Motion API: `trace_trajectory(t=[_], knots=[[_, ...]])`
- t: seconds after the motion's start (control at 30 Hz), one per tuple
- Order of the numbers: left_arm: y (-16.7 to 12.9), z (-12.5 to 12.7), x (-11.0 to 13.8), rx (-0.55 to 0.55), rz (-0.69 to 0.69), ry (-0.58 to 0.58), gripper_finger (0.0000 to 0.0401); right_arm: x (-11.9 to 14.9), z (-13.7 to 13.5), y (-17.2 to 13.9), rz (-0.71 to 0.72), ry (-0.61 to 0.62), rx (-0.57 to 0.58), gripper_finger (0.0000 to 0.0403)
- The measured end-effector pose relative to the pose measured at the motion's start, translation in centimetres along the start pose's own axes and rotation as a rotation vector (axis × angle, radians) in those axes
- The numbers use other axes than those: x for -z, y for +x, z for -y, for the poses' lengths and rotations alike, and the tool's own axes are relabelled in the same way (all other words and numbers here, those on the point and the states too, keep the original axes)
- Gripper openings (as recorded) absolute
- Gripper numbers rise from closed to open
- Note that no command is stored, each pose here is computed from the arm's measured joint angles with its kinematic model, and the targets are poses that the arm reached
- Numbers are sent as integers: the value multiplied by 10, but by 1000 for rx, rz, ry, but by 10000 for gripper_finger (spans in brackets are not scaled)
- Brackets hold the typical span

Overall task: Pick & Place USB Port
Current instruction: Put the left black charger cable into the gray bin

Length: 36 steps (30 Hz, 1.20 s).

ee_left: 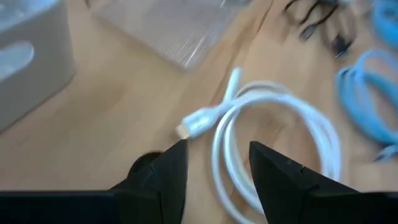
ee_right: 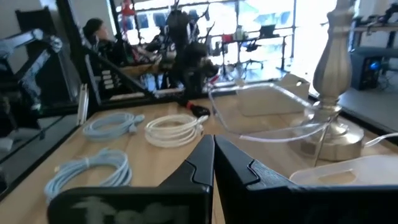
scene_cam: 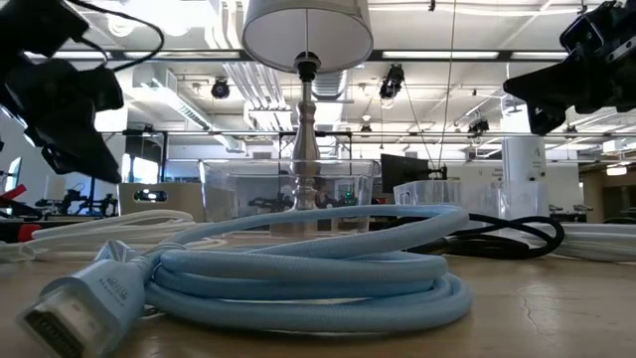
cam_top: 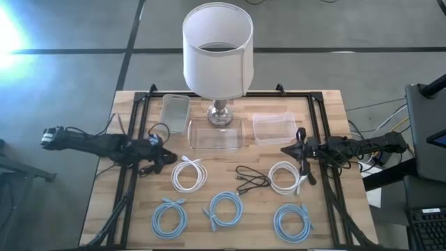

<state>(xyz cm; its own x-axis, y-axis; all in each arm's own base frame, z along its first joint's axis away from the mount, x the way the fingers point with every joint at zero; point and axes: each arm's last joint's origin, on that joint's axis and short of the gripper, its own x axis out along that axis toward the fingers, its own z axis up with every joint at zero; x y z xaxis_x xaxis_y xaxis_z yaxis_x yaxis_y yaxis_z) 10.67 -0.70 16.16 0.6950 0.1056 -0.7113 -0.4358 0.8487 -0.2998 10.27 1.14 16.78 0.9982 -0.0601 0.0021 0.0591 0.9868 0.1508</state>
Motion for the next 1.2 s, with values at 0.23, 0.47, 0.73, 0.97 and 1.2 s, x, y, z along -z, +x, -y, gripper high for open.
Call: trace_trajectory(t=[0.23, 0.47, 0.73, 0.97, 1.2], knots=[[2, 14, -19, -64, -90, 3, 174, 0, 1, 0, 5, 1, 35, 8], [5, 20, -27, -264, -302, 41, 174, 4, 1, 3, -38, 16, 46, 8], [27, 21, -20, -361, -426, 8, 174, 13, 2, 9, -124, 162, 115, 8], [39, 19, -14, -407, -481, 21, 174, 20, 2, 13, -184, 175, 135, 9], [47, 18, -9, -415, -536, 36, 151, 17, 1, 15, -158, 180, 127, 9]])
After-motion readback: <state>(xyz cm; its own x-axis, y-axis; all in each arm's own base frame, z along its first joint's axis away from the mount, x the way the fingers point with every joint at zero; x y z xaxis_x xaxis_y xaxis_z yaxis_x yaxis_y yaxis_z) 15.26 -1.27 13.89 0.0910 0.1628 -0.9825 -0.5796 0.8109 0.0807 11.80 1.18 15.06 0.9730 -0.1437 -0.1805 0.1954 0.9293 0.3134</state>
